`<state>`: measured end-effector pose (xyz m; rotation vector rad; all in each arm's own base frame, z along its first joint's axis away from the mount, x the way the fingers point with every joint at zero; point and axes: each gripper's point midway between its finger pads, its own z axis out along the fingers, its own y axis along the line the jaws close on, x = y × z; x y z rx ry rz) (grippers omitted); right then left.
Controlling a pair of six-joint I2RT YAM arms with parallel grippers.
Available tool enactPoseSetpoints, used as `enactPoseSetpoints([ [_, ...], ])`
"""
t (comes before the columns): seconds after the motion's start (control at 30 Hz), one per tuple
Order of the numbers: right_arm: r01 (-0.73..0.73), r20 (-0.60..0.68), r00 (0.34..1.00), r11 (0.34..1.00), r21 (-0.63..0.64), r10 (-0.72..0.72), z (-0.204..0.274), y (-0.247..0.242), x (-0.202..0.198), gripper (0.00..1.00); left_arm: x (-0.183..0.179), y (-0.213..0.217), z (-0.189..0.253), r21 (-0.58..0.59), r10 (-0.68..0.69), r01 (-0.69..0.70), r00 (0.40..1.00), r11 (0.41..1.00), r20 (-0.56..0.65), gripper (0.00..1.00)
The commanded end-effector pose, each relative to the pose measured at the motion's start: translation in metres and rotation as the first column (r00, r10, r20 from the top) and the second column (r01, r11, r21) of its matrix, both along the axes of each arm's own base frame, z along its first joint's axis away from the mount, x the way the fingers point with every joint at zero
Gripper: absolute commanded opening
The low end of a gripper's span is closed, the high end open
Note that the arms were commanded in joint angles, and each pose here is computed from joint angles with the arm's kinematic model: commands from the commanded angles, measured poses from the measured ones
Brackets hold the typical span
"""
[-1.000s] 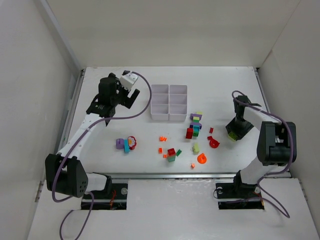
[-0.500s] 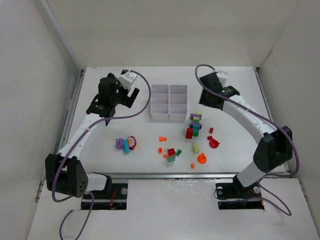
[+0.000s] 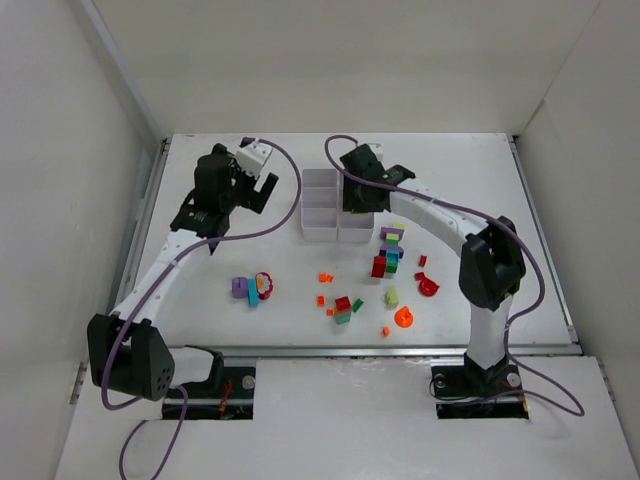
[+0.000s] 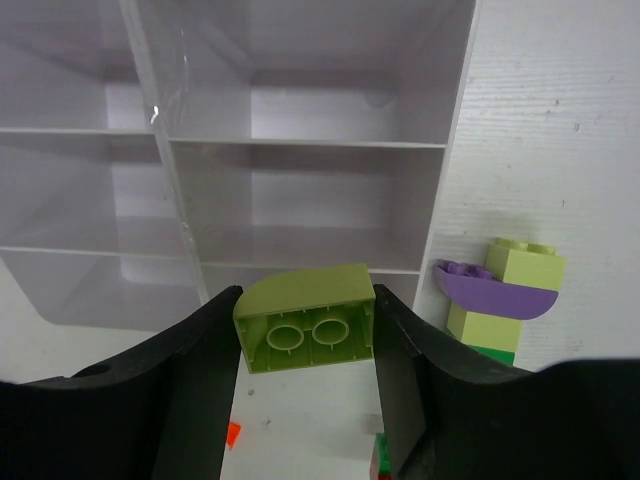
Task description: Sort the legos into containers by color
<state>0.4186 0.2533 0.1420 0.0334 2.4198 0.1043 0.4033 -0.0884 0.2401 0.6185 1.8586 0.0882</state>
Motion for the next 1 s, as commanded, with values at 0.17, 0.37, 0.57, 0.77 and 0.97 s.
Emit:
enactPoseSetpoints([
  [0.17, -0.052, -0.004, 0.999, 0.999, 0.014, 0.052, -0.003, 0.012, -0.005, 0.01, -0.001, 0.0, 0.029, -0.038, 0.014, -0.01, 0.995, 0.999, 0.097, 1.0],
  [0.37, -0.039, -0.027, 0.999, 0.999, -0.003, 0.038, -0.014, 0.012, -0.004, 0.19, 0.0, 0.0, 0.031, -0.04, 0.014, -0.01, 0.994, 0.999, 0.105, 1.0],
  [0.57, -0.039, -0.062, 0.997, 0.999, -0.028, 0.037, -0.021, 0.012, -0.003, 0.5, 0.001, 0.0, 0.034, -0.012, 0.011, -0.01, 0.992, 1.0, 0.125, 1.0],
  [0.77, -0.048, -0.038, 0.998, 0.999, -0.011, 0.047, -0.008, 0.016, -0.006, 0.69, 0.002, 0.0, 0.039, -0.006, 0.008, -0.008, 0.991, 1.0, 0.136, 1.0],
  [0.97, -0.057, -0.02, 0.998, 0.998, 0.002, 0.057, 0.004, 0.018, -0.011, 0.7, 0.001, 0.001, 0.043, -0.008, 0.009, -0.008, 0.989, 1.0, 0.145, 1.0],
])
